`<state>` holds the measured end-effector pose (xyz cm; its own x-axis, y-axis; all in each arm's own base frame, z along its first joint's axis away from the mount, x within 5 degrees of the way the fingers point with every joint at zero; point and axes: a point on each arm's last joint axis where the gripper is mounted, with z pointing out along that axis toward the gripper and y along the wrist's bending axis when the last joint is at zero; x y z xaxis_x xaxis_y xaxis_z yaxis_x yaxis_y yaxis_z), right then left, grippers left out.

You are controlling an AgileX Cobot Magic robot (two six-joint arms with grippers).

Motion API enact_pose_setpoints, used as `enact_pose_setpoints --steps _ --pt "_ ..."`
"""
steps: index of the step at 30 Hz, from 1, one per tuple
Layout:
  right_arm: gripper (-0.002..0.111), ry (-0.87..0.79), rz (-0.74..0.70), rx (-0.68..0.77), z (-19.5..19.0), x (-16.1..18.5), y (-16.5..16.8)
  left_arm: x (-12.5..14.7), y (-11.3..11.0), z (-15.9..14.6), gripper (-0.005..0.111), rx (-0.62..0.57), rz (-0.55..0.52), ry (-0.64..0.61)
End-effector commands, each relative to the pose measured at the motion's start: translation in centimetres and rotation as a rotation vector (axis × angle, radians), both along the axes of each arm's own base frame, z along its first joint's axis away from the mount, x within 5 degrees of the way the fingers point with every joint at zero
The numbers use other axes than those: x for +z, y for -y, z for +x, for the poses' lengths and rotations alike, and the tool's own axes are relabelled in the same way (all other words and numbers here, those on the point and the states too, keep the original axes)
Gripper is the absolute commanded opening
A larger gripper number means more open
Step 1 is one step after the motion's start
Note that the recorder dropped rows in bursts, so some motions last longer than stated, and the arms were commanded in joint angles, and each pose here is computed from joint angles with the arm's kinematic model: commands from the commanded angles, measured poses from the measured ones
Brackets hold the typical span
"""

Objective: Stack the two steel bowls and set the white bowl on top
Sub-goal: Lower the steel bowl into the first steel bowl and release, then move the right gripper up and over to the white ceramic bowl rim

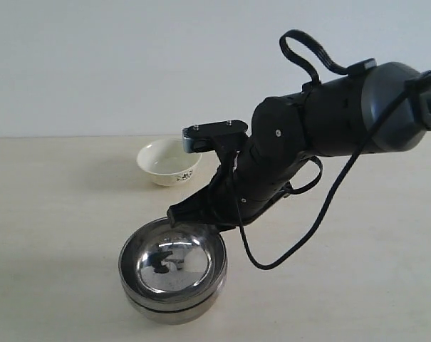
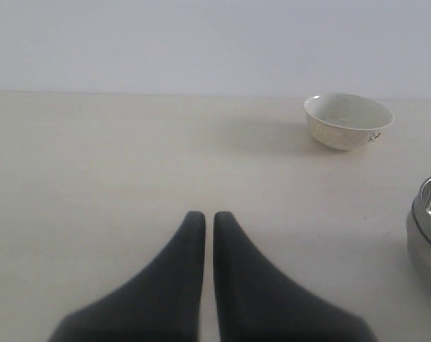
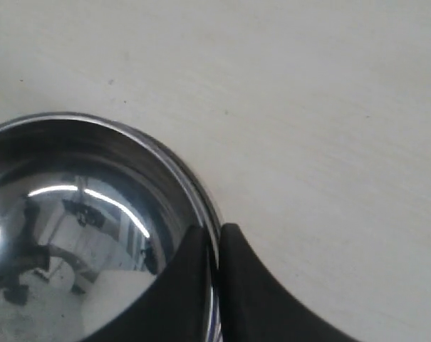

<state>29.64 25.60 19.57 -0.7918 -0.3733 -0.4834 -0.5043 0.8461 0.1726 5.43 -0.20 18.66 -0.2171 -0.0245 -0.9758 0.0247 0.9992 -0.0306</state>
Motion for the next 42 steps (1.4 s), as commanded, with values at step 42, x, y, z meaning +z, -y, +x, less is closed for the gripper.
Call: enact_pose_setpoints --steps 42 --pt "0.043 0.135 0.139 -0.180 13.7 1.0 -2.7 -0.1 0.0 0.0 0.004 0.004 -0.014 -0.002"
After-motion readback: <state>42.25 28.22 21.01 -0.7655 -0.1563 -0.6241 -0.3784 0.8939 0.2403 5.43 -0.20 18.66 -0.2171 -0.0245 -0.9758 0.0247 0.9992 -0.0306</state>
